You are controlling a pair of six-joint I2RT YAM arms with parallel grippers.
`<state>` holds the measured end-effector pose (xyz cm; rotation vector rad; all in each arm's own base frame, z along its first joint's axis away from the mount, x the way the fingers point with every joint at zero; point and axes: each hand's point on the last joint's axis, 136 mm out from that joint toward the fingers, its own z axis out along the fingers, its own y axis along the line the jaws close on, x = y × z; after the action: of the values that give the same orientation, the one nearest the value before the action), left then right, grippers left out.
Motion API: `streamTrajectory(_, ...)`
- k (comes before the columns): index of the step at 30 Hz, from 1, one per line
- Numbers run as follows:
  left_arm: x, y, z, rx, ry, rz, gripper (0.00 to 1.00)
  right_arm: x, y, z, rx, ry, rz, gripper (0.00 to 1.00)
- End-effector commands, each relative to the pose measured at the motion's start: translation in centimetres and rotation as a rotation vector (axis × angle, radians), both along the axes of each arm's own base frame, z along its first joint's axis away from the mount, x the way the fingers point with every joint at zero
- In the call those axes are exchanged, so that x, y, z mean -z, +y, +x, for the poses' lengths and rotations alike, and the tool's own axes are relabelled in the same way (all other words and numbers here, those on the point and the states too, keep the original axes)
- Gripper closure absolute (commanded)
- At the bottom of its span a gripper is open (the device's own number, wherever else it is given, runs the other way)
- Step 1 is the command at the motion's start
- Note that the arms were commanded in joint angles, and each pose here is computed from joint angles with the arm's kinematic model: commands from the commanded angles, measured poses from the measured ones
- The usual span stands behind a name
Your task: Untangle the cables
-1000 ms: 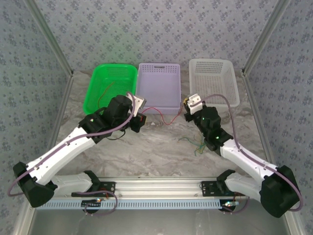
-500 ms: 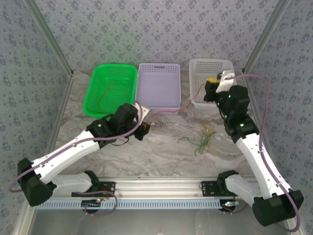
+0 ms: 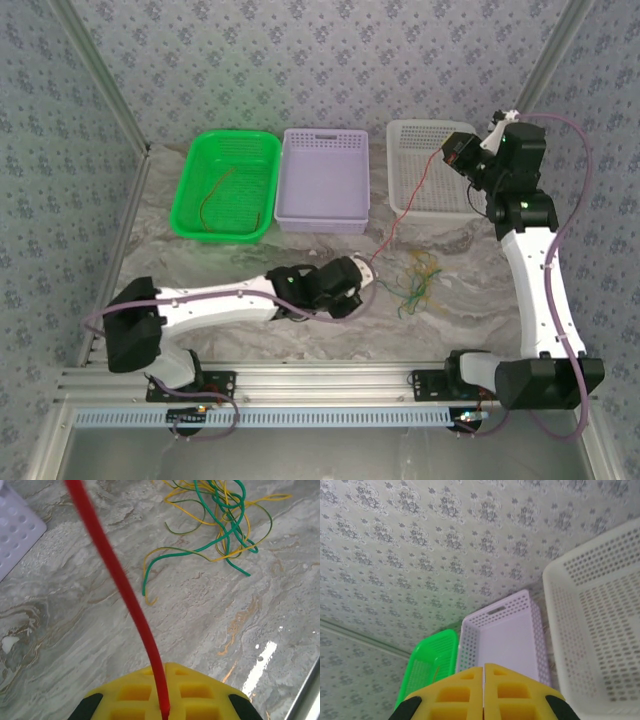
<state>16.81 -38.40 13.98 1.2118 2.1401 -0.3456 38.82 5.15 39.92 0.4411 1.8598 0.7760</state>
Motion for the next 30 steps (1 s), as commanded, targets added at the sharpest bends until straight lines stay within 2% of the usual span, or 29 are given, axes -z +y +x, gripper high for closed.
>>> streamTrajectory(1,2.0,0.2,-0.7,0.043,-0.054,0.149,1.00,-3.6,-0.6,0.0,0.021,-0.066,0.102,1.00)
streamTrajectory(9,3.4,-0.2,-0.4,0.044,-0.095,0.208,1.00,-4.6,-1.1,0.3,0.007,-0.089,0.180,1.00)
streamTrajectory(12,2.4,-0.4,0.0,0.033,-0.123,0.198,1.00,-4.4,-0.2,-0.3,-0.021,-0.086,0.141,1.00)
streamTrajectory(18,-1.3,-0.8,1.5,-0.020,-0.143,0.087,1.00,-2.4,2.4,-1.9,-0.078,-0.072,0.054,1.00)
streamTrajectory(21,-2.9,-0.5,1.9,-0.040,-0.135,0.030,0.93,-1.9,3.4,-2.3,-0.100,-0.073,0.049,1.00)
streamTrajectory(30,-6.0,2.4,1.1,-0.064,-0.126,-0.085,0.56,-3.3,6.1,-2.4,-0.151,-0.114,0.027,1.00)
